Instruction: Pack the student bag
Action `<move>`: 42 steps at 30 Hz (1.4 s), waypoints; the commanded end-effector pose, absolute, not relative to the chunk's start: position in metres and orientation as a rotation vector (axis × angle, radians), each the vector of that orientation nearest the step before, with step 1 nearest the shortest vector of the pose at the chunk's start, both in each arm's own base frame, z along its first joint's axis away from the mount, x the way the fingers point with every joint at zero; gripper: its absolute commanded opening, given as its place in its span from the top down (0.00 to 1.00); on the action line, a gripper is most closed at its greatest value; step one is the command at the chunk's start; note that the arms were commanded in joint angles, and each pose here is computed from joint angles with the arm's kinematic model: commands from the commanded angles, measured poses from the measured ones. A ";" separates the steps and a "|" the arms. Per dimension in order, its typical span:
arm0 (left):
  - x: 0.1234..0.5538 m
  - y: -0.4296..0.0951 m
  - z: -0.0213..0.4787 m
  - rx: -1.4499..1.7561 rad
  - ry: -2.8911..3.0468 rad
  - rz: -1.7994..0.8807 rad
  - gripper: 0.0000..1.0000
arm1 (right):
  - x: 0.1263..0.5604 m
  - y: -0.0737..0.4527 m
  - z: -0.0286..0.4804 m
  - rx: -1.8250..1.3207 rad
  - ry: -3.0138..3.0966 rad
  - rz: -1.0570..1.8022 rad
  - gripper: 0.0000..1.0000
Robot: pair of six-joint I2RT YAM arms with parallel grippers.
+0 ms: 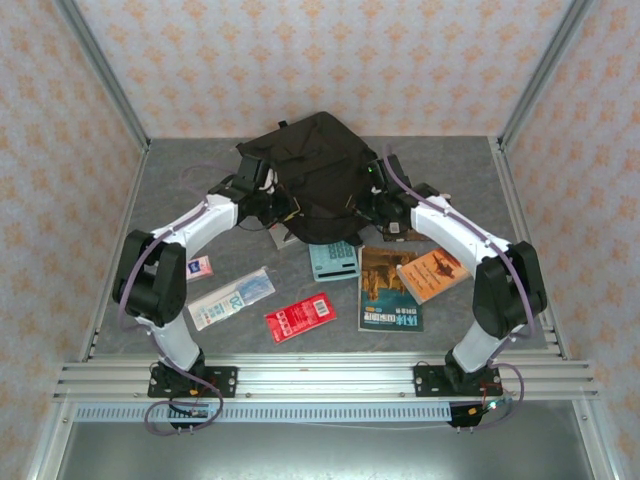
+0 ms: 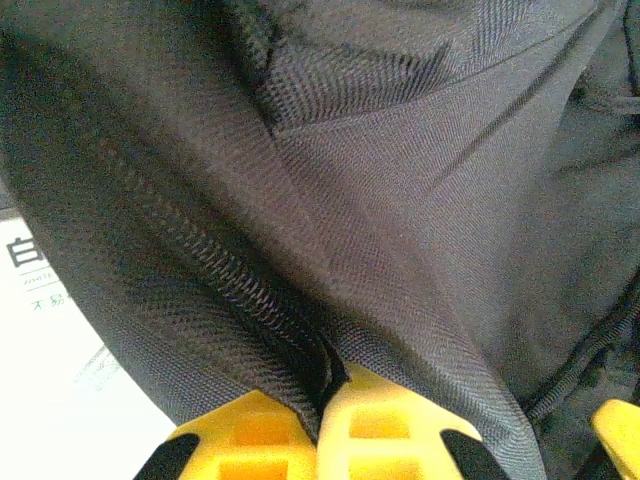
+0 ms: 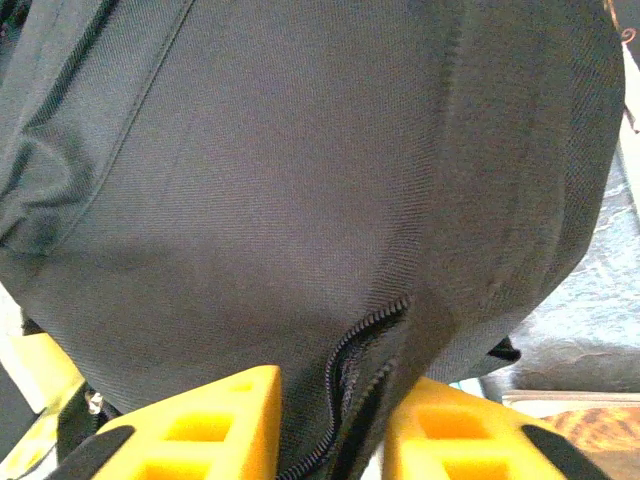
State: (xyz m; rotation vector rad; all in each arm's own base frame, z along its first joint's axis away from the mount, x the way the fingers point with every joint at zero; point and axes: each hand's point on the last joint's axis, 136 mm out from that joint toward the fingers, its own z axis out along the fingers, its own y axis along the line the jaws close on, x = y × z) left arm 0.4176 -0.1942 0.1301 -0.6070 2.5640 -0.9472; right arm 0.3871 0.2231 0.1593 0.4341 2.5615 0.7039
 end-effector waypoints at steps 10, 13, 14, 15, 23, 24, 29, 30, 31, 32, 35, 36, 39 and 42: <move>0.415 -0.201 0.145 -0.594 2.426 -1.062 1.00 | 0.386 0.214 0.215 0.084 2.507 0.462 0.46; 0.417 -0.200 0.156 -0.553 2.403 -1.049 1.00 | 0.380 0.240 0.225 -0.069 2.528 0.514 0.42; 0.417 -0.199 0.161 -0.536 2.397 -1.035 1.00 | 0.377 0.249 0.228 -0.125 2.530 0.532 0.42; 0.417 -0.196 0.164 -0.524 2.393 -1.012 1.00 | 0.375 0.260 0.230 -0.191 2.530 0.542 0.39; 0.415 -0.186 0.181 -0.499 2.313 -0.966 1.00 | 0.379 0.330 0.197 -0.461 2.638 0.814 0.42; 0.415 -0.185 0.183 -0.494 2.306 -0.965 1.00 | 0.380 0.335 0.191 -0.466 2.658 0.842 0.42; 0.416 -0.186 0.190 -0.487 2.286 -0.980 1.00 | 0.385 0.347 0.162 -0.453 2.719 0.888 0.44; 0.417 -0.186 0.190 -0.489 2.283 -0.980 1.00 | 0.385 0.349 0.159 -0.452 2.724 0.905 0.46; 0.417 -0.186 0.192 -0.486 2.276 -0.984 1.00 | 0.385 0.350 0.156 -0.445 2.732 0.910 0.50; 0.417 -0.186 0.193 -0.485 2.271 -0.987 1.00 | 0.388 0.350 0.153 -0.435 2.730 0.904 0.56; 0.416 -0.186 0.196 -0.477 2.257 -0.989 1.00 | 0.395 0.348 0.156 -0.376 2.697 0.965 0.80; 0.415 -0.185 0.197 -0.475 2.254 -0.986 1.00 | 0.396 0.349 0.161 -0.354 2.672 1.024 0.86; 0.412 -0.182 0.197 -0.471 2.246 -0.975 1.00 | 0.401 0.348 0.179 -0.309 2.566 1.208 0.96; 0.412 -0.181 0.200 -0.467 2.223 -0.978 1.00 | 0.403 0.347 0.191 -0.275 2.474 1.400 1.00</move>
